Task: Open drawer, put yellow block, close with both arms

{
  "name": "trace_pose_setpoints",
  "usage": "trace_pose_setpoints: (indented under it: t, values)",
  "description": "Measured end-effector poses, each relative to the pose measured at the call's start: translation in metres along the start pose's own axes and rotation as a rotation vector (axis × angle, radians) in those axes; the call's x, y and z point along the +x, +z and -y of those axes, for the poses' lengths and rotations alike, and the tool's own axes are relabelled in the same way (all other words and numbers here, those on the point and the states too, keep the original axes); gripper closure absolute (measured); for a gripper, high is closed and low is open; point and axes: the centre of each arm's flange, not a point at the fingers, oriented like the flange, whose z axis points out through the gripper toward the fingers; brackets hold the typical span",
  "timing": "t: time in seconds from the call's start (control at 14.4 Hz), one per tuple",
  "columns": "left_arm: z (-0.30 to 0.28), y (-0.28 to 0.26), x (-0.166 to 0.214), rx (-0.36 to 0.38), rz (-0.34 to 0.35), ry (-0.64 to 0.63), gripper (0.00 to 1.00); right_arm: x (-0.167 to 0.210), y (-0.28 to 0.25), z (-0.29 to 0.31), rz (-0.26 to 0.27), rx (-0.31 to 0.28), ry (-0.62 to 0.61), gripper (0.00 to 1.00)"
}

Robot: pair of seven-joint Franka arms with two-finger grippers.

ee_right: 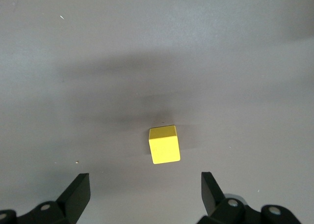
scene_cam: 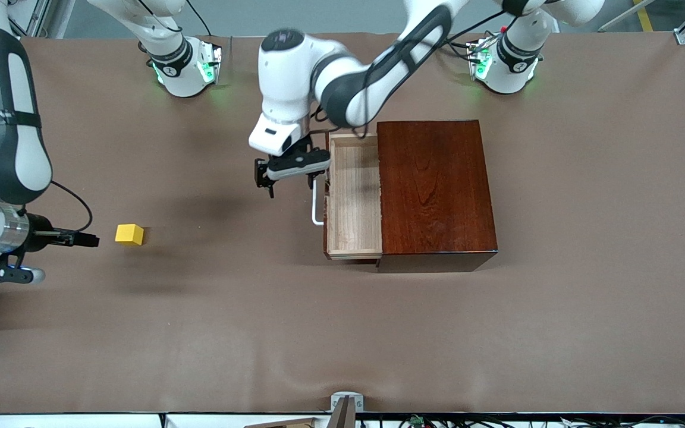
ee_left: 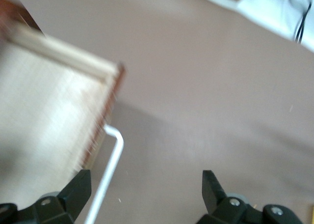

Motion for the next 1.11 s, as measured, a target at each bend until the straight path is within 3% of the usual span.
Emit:
trace_pose_setpoints:
  t: [0.35,0.83,1.11]
  values:
    - [0.047,-0.064,0.100,0.106,-0.021,0.070,0.00,0.012,0.031,-0.014,-0.030,0.005,0.020,0.00]
    - [0.137,-0.114,0.211,0.251,0.076,0.156,0.00,0.022,0.066,-0.028,-0.032,0.010,0.041,0.00]
    - [0.204,-0.152,0.269,0.323,0.116,0.131,0.00,0.025,0.078,-0.028,-0.035,0.011,0.041,0.00]
